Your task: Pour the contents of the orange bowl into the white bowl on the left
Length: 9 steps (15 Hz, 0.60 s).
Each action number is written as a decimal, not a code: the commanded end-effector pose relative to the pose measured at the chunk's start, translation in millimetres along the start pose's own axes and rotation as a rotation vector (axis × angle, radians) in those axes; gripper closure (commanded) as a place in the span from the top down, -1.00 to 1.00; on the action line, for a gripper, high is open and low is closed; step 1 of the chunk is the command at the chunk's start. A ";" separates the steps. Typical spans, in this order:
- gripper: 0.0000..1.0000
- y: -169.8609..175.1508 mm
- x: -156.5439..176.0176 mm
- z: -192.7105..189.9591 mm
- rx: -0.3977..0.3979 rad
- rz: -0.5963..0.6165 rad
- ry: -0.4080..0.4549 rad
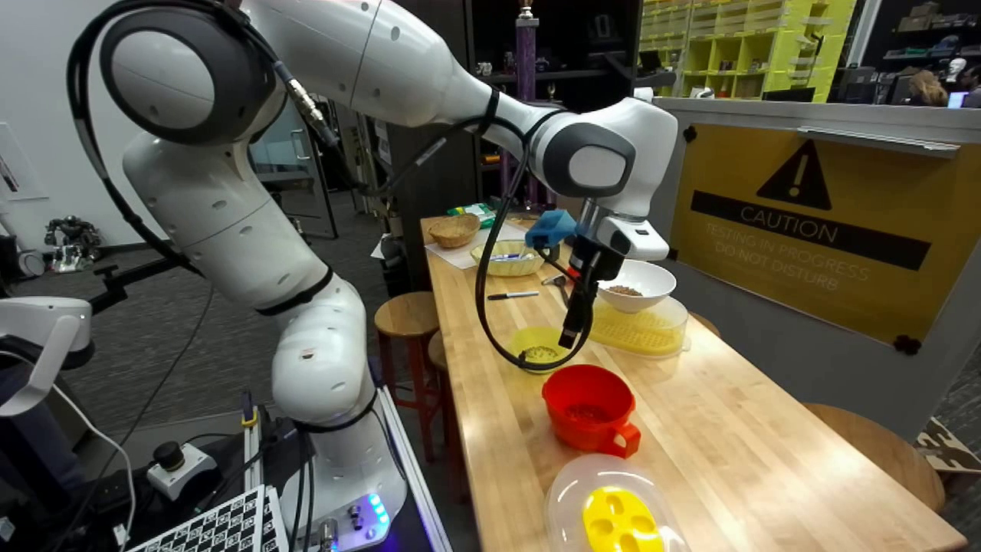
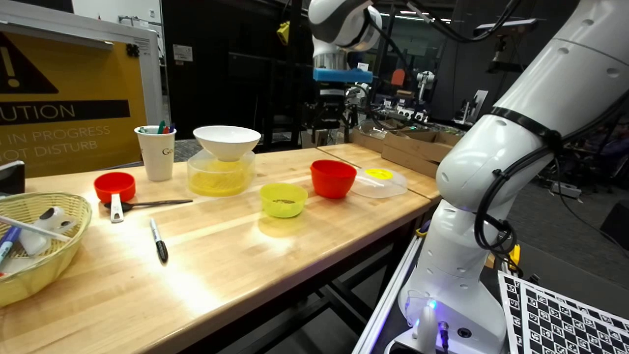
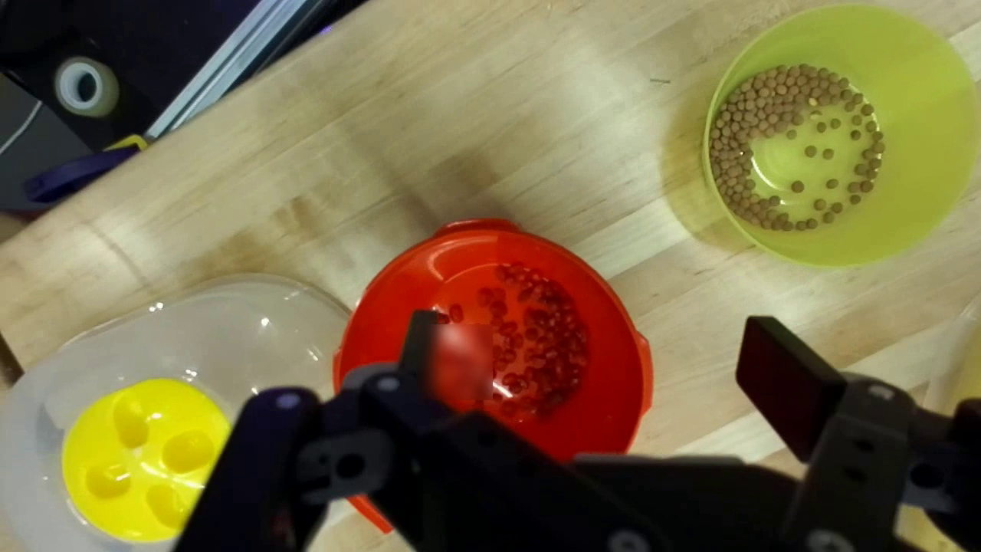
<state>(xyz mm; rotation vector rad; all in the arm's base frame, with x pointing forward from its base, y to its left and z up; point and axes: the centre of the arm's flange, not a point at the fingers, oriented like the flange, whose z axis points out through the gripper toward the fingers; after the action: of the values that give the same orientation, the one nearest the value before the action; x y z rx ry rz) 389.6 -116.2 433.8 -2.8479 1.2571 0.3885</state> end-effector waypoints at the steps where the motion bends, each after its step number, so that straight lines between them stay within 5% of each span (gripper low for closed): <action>1: 1.00 8.1 1.4 0.1 -0.022 0.068 -0.020; 7: 1.00 1.5 5.2 19.5 -0.059 0.123 -0.053; 9: 1.00 4.1 12.0 21.1 -0.032 0.008 -0.055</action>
<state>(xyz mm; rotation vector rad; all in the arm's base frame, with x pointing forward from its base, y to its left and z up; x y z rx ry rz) 387.1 -118.8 416.1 -2.7954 1.3927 0.4937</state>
